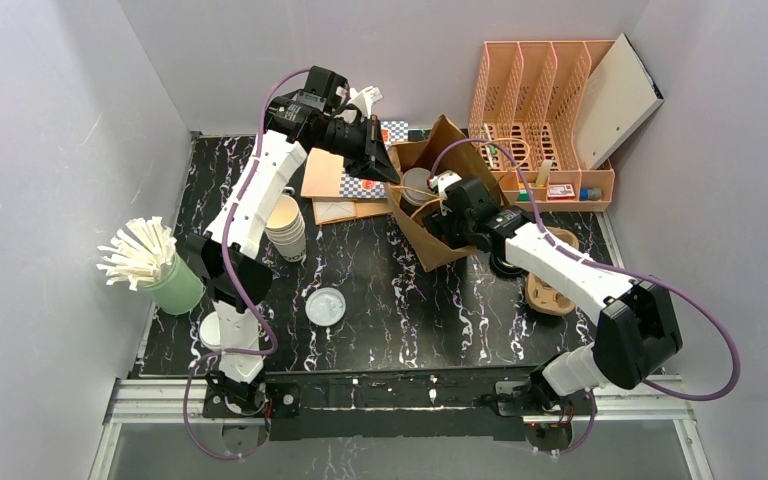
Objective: Pack the takeout coffee
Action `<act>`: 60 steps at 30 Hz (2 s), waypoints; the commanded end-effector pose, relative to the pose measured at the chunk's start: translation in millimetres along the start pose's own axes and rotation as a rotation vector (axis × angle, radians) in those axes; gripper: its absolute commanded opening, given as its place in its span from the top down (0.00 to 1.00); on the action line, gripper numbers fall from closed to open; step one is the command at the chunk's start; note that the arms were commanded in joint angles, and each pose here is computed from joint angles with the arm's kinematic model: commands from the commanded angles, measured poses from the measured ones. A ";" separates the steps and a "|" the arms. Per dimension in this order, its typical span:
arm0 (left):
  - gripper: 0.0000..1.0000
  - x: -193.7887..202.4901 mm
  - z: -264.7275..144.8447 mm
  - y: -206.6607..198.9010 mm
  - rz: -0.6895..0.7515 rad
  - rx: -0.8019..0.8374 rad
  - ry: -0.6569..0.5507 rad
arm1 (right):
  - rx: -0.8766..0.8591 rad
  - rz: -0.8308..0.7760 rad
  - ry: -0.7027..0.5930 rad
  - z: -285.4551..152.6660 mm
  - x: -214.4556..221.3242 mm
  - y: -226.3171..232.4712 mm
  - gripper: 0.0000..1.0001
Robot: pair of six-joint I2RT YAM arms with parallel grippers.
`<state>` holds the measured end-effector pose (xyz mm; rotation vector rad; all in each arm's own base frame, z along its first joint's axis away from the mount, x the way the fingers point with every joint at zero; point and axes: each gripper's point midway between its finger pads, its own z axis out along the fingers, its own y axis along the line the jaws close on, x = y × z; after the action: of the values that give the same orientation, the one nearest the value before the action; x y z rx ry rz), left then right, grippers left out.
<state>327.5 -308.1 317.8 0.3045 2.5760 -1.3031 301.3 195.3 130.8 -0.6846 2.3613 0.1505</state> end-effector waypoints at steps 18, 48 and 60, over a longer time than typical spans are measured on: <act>1.00 5.1 -27.9 -20.7 0.164 -0.006 -0.083 | -0.027 0.030 0.076 -17.8 4.5 1.7 0.46; 1.00 11.0 -24.4 -33.9 0.533 -0.145 -0.253 | -0.037 -0.034 0.000 -41.6 31.3 23.7 0.48; 1.00 37.9 -26.0 -38.6 0.736 -0.195 -0.310 | 0.026 -0.057 -0.139 -38.1 32.0 13.4 0.49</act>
<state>264.6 -310.5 321.2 0.8277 2.1746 -0.8281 248.6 183.0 138.7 -0.6875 2.2746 0.1526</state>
